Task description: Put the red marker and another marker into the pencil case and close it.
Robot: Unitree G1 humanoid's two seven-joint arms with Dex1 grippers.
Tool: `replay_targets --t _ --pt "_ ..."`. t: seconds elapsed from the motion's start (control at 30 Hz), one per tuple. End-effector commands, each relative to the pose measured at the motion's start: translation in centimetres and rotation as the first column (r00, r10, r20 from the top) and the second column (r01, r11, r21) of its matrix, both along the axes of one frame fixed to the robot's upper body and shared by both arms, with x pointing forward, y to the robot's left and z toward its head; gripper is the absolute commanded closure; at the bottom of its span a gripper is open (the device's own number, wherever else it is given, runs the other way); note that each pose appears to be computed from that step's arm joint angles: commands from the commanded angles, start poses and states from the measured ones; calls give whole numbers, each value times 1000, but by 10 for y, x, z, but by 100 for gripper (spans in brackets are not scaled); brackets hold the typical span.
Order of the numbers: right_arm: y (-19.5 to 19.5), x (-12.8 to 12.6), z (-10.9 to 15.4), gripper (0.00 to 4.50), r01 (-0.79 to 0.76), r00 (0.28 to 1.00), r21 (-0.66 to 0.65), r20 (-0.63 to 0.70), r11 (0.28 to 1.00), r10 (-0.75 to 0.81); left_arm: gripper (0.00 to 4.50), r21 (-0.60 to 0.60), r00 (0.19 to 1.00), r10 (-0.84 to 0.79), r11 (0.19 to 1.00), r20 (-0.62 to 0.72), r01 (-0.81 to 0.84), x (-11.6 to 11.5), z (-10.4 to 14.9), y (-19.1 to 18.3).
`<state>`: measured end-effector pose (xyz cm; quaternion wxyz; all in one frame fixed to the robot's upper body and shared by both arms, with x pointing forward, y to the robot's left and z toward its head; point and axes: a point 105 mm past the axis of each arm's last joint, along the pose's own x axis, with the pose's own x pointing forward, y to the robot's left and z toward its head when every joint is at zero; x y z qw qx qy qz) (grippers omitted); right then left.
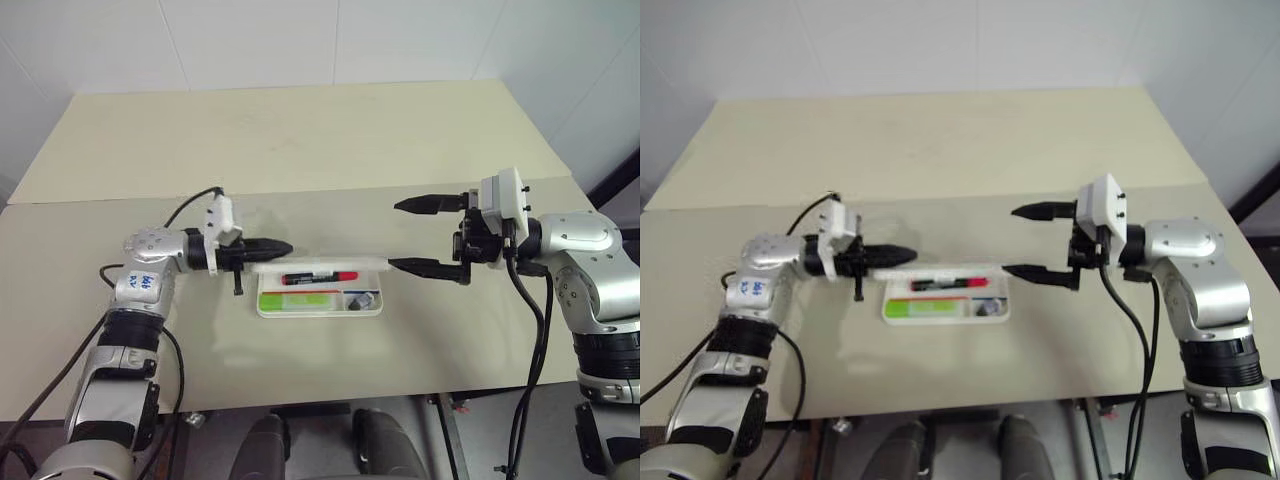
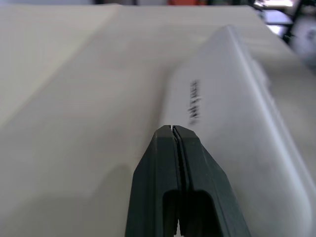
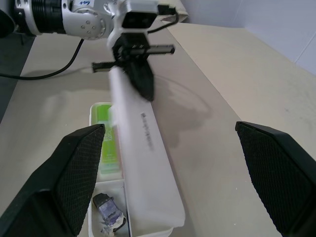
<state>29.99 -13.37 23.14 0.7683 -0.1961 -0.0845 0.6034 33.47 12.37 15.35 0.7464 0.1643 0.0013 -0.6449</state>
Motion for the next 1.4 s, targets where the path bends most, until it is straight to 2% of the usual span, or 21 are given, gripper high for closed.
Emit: replay_targets --t 0.03,0.27,0.43,0.53,0.67,0.87,1.0,1.07,1.17,1.37,1.4 --pt "0 -4 9 0 -9 999 25 49 1000 8 448 100 997 -74 992 3 73 -12 -6 -9" --pt "1 -6 5 0 1 999 41 48 999 -3 448 239 996 -52 969 -68 67 -16 -40 -19" --pt "2 -8 3 0 7 999 54 46 999 -10 448 250 995 19 968 -95 6 -9 -47 -23" --pt "2 -9 2 0 10 999 57 43 998 -12 448 104 995 -2 995 -100 13 -13 -24 -32" --pt "-2 -8 0 0 19 999 57 38 998 -22 448 -96 998 -38 995 -57 33 -23 17 -24" --pt "-6 -3 -4 0 27 999 56 33 998 -29 448 -202 998 60 978 25 -53 -27 51 8" --pt "-13 2 -6 0 41 998 60 46 997 -44 363 -181 984 175 969 29 -167 -35 63 38" --pt "-16 4 -6 0 51 997 57 51 997 -54 282 -182 976 211 963 51 -198 -42 68 50" --pt "-19 7 -8 0 57 996 38 68 998 -60 197 -166 968 247 958 49 -236 -50 68 64" --pt "-25 9 -12 0 58 995 18 75 998 -59 1 -132 942 331 938 54 -322 -50 60 87" --pt "-27 10 -12 0 63 995 15 77 998 -64 1 -129 938 342 934 56 -333 -51 60 91"
